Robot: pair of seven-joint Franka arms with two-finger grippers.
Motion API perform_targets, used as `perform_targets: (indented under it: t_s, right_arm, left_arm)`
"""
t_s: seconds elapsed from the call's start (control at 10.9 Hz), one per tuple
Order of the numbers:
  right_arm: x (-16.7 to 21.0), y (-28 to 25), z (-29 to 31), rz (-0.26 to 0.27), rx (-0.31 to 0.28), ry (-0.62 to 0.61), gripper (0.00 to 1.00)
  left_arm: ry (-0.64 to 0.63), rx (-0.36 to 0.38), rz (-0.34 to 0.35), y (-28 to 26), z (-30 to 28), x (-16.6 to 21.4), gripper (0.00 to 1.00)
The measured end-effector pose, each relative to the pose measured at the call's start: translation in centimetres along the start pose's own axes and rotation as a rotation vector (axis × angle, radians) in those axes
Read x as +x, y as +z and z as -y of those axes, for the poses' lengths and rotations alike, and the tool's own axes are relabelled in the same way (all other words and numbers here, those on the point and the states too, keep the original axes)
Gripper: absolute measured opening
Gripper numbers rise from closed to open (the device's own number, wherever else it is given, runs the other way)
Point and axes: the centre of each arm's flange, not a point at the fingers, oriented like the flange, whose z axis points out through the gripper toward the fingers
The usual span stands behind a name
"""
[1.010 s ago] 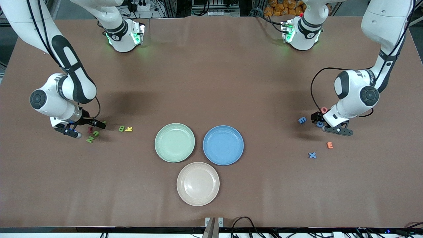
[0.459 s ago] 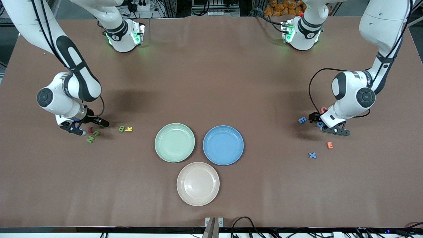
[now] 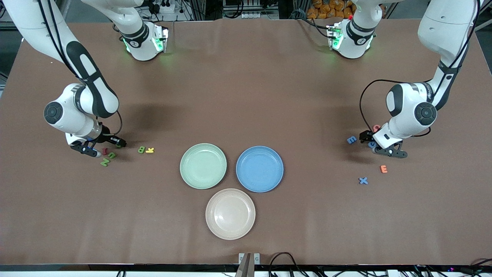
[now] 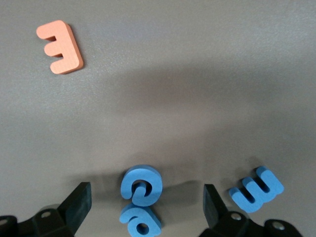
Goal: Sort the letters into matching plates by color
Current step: 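Lower the right gripper onto the green P while the left gripper descends, then carry the green P with the right gripper while the left gripper carries the blue letter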
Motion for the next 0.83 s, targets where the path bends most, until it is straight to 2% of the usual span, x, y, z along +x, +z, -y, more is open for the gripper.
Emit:
perform_targets:
  t_s: [0.09, 0.18, 0.37, 0.55, 0.83]
  right_arm:
    - [0.0, -0.2, 0.3, -0.003, 0.002, -0.004, 0.41]
    - [0.0, -0.2, 0.4, -0.004, 0.002, -0.006, 0.35]
    - [0.0, -0.5, 0.5, -0.007, 0.004, -0.007, 0.28]
    - [-0.1, -0.4, 0.4, -0.006, 0.003, -0.008, 0.28]
    - [0.0, -0.7, 1.4, -0.005, 0.001, -0.042, 0.28]
  left_arm:
    - [0.008, 0.005, 0.001, 0.0, 0.0, 0.0, 0.96]
    - [0.018, 0.011, 0.004, 0.1, 0.0, 0.0, 0.84]
    - [0.015, 0.017, 0.001, -0.1, 0.1, 0.1, 0.55]
    - [0.007, 0.020, -0.004, -0.3, 0.1, 0.3, 0.35]
    - [0.007, 0.020, -0.007, -0.4, 0.1, 0.4, 0.35]
